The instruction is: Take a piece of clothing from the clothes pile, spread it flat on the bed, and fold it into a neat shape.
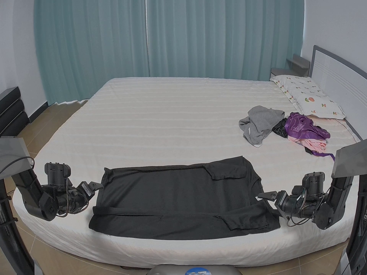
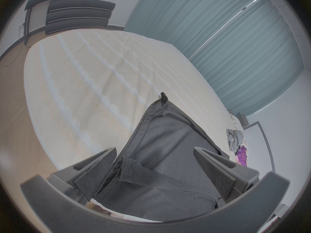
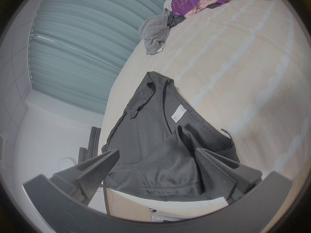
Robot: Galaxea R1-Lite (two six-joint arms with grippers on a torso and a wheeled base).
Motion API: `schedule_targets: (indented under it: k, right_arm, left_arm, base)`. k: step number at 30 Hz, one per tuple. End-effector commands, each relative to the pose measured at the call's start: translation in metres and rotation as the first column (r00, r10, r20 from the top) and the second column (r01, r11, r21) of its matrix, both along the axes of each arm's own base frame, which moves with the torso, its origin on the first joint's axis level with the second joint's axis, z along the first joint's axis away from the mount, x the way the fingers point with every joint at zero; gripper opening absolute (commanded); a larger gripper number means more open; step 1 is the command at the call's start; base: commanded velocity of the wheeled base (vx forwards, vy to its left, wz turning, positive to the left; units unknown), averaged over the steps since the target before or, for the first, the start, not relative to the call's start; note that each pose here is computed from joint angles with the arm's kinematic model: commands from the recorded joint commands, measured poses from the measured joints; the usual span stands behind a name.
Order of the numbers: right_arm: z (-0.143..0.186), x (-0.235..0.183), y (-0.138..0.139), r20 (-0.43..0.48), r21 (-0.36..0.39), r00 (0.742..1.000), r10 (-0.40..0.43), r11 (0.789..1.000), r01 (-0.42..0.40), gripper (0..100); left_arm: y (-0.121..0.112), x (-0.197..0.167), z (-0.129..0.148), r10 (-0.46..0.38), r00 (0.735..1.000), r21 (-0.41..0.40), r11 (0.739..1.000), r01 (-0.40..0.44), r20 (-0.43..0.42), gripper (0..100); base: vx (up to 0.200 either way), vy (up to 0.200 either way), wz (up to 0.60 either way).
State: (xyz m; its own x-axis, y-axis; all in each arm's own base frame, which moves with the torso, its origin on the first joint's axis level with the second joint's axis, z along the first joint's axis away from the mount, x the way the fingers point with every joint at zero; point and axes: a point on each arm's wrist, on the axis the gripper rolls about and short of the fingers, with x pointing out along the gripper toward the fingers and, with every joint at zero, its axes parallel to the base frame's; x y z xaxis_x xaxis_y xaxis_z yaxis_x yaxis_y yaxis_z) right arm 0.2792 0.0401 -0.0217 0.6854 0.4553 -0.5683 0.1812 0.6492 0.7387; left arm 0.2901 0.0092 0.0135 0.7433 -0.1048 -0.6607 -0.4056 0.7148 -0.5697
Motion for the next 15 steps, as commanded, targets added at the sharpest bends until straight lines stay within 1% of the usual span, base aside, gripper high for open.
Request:
schedule_targets:
  k: [1,4,5,6,7,9,15]
  right_arm:
    - [0.0,0.0,0.0,0.0,0.0,1.0,0.001,1.0,-0.001,100]
    - [0.0,0.001,0.0,0.003,0.001,1.0,-0.001,1.0,0.001,100]
    - [0.0,0.001,0.0,0.003,0.001,1.0,-0.001,1.0,0.001,100]
    - [0.0,0.0,0.0,0.002,0.001,1.0,-0.001,1.0,0.001,100]
    - [0.0,0.001,0.0,0.003,0.001,1.0,-0.001,1.0,0.001,100]
    - [0.0,0.0,0.0,0.001,-0.001,1.0,0.002,1.0,-0.002,100]
    - [-0.002,-0.001,0.001,-0.004,-0.003,1.0,0.004,1.0,-0.004,100]
  left_arm:
    - [-0.001,0.0,0.002,-0.002,1.0,0.0,1.0,0.002,0.006,100]
    - [-0.006,-0.002,0.004,-0.019,1.0,-0.001,1.0,0.019,0.007,100]
    - [-0.006,-0.003,0.004,-0.019,1.0,-0.001,1.0,0.019,0.006,100]
    - [-0.012,-0.006,0.005,-0.041,0.999,-0.001,0.999,0.041,0.004,100]
    - [-0.013,-0.007,0.006,-0.044,0.999,-0.001,0.999,0.044,0.004,100]
    - [-0.021,-0.011,0.005,-0.073,0.997,-0.002,0.997,0.073,-0.007,100]
    - [-0.033,-0.018,-0.002,-0.117,0.992,-0.003,0.993,0.117,-0.046,100]
  base:
    - [0.0,-0.2,0.0]
    - [0.0,-0.2,0.0]
    - [0.0,0.0,0.0]
    - [0.0,0.0,0.0]
    - [0.0,0.0,0.0]
    - [0.0,0.0,0.0]
    - [0.0,0.0,0.0]
